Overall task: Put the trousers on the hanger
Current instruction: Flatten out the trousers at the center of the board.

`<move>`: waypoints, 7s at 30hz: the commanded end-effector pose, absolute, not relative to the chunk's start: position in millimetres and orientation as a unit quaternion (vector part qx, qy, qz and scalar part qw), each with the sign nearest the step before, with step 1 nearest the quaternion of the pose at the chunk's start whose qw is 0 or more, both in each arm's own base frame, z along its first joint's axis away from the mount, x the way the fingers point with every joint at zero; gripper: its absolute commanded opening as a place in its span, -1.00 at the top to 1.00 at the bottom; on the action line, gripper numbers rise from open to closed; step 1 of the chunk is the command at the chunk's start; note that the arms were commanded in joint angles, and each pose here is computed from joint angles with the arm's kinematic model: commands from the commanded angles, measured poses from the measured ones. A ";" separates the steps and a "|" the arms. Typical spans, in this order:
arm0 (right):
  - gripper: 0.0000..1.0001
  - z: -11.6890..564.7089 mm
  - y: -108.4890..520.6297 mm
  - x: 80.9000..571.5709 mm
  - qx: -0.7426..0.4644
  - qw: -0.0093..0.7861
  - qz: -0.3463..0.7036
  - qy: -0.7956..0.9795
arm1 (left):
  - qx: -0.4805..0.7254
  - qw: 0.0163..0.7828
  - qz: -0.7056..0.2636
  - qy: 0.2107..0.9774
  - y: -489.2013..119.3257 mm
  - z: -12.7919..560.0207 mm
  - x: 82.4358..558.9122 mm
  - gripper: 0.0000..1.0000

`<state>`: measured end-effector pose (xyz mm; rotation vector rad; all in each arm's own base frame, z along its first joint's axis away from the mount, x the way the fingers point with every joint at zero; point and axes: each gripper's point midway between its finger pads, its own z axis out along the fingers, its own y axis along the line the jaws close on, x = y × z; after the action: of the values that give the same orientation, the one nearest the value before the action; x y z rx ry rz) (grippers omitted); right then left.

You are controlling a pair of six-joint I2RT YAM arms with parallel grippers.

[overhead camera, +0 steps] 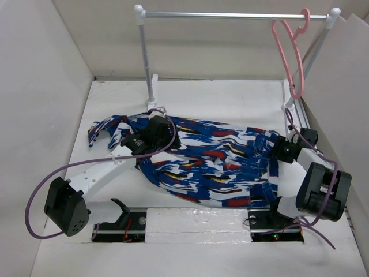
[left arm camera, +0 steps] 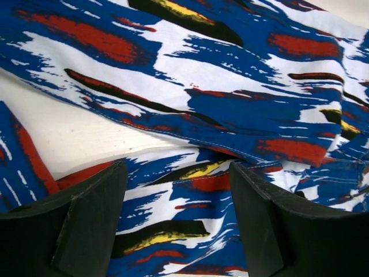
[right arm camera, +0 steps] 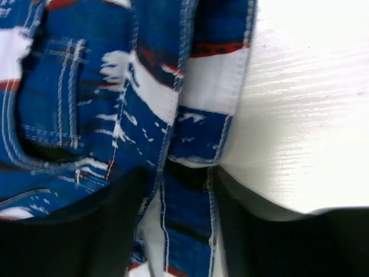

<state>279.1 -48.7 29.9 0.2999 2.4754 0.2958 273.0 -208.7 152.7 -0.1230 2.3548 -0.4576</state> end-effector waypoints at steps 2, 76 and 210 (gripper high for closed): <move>0.20 26.7 -54.5 297.9 0.137 0.330 0.139 0.923 | -0.067 0.395 -0.157 0.903 -192.8 162.8 278.0 -0.34; 0.97 117.7 255.5 186.3 -0.465 0.311 0.254 0.789 | -0.455 0.378 -0.042 0.805 38.1 151.2 253.6 -0.27; -0.20 105.9 305.5 144.6 -0.615 0.178 0.268 0.719 | -0.564 0.595 0.061 0.570 105.2 305.7 150.0 0.15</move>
<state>107.3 279.5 75.1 -1.7682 2.1637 0.7326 161.4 95.3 282.0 -1.2973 1.4135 0.1201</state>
